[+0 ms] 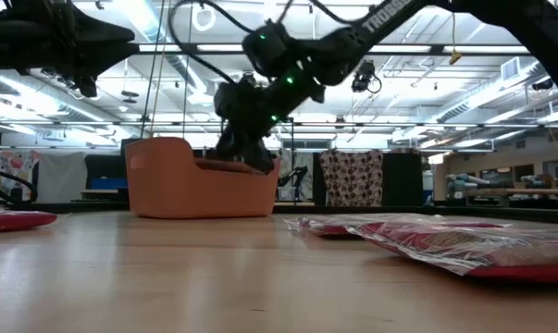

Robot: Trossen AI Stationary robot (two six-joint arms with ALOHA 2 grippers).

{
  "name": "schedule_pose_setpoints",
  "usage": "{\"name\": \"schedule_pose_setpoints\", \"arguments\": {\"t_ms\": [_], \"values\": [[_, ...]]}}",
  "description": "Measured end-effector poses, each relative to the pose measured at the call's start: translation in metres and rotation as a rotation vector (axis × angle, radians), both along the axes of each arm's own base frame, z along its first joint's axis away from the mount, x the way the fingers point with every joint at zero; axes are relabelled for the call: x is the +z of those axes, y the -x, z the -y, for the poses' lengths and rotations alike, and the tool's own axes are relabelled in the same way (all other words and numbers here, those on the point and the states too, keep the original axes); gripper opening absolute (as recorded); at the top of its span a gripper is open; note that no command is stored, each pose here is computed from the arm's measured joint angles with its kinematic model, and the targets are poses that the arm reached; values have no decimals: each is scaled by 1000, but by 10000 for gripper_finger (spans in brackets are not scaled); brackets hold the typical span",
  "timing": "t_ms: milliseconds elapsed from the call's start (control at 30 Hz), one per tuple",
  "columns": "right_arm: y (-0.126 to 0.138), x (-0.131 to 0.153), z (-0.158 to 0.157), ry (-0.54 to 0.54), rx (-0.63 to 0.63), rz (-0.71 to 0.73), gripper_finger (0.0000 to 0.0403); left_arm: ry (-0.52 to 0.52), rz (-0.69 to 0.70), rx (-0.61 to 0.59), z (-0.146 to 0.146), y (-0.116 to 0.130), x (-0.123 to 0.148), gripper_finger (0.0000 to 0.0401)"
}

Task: Sort popcorn bags into baskets
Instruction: Put the red popcorn bag into the orange bin

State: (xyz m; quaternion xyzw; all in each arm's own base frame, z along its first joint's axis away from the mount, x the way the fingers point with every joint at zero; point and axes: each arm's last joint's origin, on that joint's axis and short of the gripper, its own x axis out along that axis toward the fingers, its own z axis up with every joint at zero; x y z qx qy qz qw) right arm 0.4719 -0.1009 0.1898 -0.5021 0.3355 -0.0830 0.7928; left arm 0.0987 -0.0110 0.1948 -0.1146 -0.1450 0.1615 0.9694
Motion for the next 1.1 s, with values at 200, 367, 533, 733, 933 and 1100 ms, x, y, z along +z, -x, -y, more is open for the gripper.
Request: {"name": "schedule_pose_setpoints", "arguments": {"t_ms": [200,367,533,733,933,1100], "values": [[-9,20,-32,-143,-35,-9,137,19,8,-29,1,0,0,117],[-16,41,-83,-156,56,56,141,35,16,-37,1,0,0,117],[-20,47,-127,-296,157,154,140,80,31,-50,1,0,0,117],[-21,43,-159,-505,235,193,128,116,3,-86,2,-2,-4,117],[-13,34,-176,-423,160,99,123,141,-82,-359,12,-8,-2,117],[9,54,-175,-349,19,19,122,220,-256,-282,17,-23,3,117]]}}
